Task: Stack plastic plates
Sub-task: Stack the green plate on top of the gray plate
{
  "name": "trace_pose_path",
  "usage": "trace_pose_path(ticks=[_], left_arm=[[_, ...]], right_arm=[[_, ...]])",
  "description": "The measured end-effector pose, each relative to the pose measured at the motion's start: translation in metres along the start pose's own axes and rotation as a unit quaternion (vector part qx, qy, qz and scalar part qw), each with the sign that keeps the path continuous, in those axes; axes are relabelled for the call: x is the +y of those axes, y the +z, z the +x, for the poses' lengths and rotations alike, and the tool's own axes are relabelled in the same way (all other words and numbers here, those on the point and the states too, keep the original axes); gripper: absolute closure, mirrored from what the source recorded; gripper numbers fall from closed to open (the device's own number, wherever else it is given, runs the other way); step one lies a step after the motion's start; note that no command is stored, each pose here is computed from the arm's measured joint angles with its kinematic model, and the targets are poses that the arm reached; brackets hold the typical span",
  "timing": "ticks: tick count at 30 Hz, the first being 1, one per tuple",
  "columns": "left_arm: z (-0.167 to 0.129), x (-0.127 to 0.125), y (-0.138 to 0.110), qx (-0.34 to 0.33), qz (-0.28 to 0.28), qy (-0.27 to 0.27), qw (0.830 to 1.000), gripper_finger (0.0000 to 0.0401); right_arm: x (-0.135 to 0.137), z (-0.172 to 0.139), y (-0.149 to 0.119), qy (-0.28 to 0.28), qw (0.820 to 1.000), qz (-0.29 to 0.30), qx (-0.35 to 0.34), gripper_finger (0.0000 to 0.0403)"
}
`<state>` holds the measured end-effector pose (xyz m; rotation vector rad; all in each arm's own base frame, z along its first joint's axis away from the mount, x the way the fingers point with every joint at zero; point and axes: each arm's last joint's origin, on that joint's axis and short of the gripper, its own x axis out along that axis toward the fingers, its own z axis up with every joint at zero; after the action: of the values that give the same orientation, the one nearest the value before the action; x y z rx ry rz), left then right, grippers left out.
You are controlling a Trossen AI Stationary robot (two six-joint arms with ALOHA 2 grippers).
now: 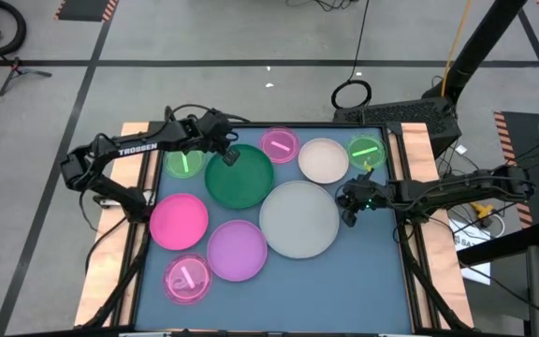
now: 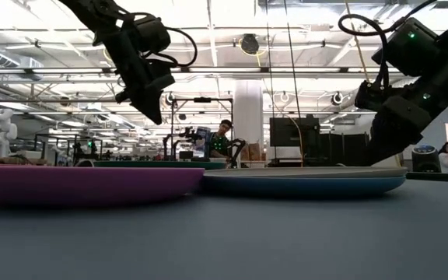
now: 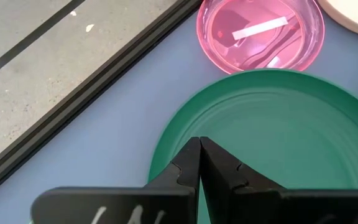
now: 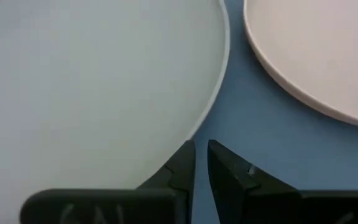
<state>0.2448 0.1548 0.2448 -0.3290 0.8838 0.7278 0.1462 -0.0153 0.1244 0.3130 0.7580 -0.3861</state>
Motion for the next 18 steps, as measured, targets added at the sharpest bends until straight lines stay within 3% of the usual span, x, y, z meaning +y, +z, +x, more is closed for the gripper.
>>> trace_pose_path(ticks=[3, 12, 18], left_arm=[[0.0000, 0.0000, 0.0000, 0.000, -0.001, 0.000, 1.000, 0.0384], [0.0000, 0.0000, 0.0000, 0.000, 0.001, 0.000, 1.000, 0.0384], [0.0002, 0.0006, -0.0001, 0.001, 0.034, -0.002, 0.999, 0.0384]], right_arm=[[-0.0024, -0.0001, 0.0000, -0.039, 0.999, -0.002, -0.011, 0.0365], [-0.0023, -0.0001, 0.0003, -0.039, 0.999, -0.005, -0.012, 0.0365], [-0.0021, -0.0035, 0.0025, -0.033, 0.999, 0.001, -0.026, 0.0365]])
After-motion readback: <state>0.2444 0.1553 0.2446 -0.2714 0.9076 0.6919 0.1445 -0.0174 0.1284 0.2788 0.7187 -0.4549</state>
